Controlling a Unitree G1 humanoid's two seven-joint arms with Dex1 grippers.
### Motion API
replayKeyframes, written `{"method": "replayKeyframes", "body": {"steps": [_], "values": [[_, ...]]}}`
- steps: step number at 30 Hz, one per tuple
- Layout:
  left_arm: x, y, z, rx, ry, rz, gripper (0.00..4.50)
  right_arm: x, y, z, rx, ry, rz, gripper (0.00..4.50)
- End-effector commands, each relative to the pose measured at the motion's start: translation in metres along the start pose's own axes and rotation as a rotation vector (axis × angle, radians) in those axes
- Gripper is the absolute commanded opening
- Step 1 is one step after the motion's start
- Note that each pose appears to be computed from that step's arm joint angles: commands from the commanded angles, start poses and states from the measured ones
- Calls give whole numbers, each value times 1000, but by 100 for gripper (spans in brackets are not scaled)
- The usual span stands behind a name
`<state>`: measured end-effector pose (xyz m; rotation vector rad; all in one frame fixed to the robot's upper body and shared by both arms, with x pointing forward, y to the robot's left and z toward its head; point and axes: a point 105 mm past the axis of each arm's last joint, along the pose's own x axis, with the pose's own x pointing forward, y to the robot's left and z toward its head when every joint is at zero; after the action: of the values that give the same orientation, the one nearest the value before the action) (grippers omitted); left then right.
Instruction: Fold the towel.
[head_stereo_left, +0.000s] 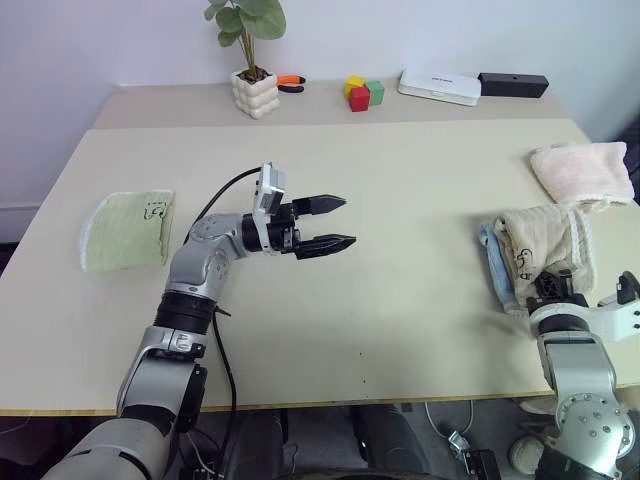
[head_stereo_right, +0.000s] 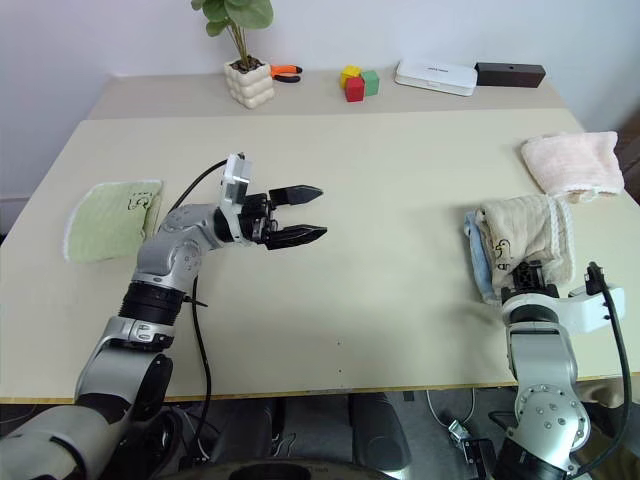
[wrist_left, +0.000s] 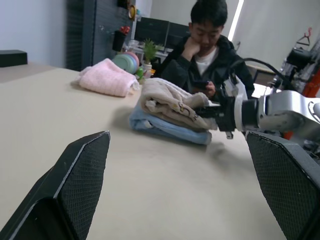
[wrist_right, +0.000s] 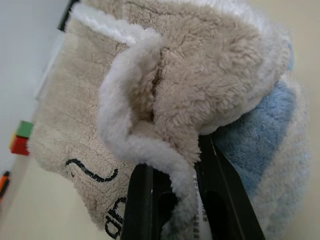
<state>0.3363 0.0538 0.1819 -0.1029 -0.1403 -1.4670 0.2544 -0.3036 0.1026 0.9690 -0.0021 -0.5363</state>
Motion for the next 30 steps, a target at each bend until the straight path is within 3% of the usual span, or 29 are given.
{"method": "replayKeyframes", "body": {"steps": [1,4,9,10,12,18,25,27,30], "values": [[4,-3,9,27,-37,-7,450,-4,11,13,-79,-54,45,39],[7,-5,8,18,-45,-12,450,-4,10,24,-158,-113,23,160],[10,-4,8,14,-55,-15,450,-7,7,34,-269,-167,-16,415],[10,-3,8,13,-57,-14,450,-8,6,35,-292,-176,-24,443],[11,-3,8,12,-62,-15,450,-11,1,42,-416,-223,-67,443],[7,-2,6,15,-69,20,450,-21,0,68,-483,-388,-116,443],[-14,11,12,81,-51,112,450,-14,93,91,-832,-499,290,443],[-18,14,12,84,-48,135,450,-9,108,88,-782,-450,386,443],[-26,16,16,106,-45,161,450,-18,145,48,-815,-259,701,443]]}}
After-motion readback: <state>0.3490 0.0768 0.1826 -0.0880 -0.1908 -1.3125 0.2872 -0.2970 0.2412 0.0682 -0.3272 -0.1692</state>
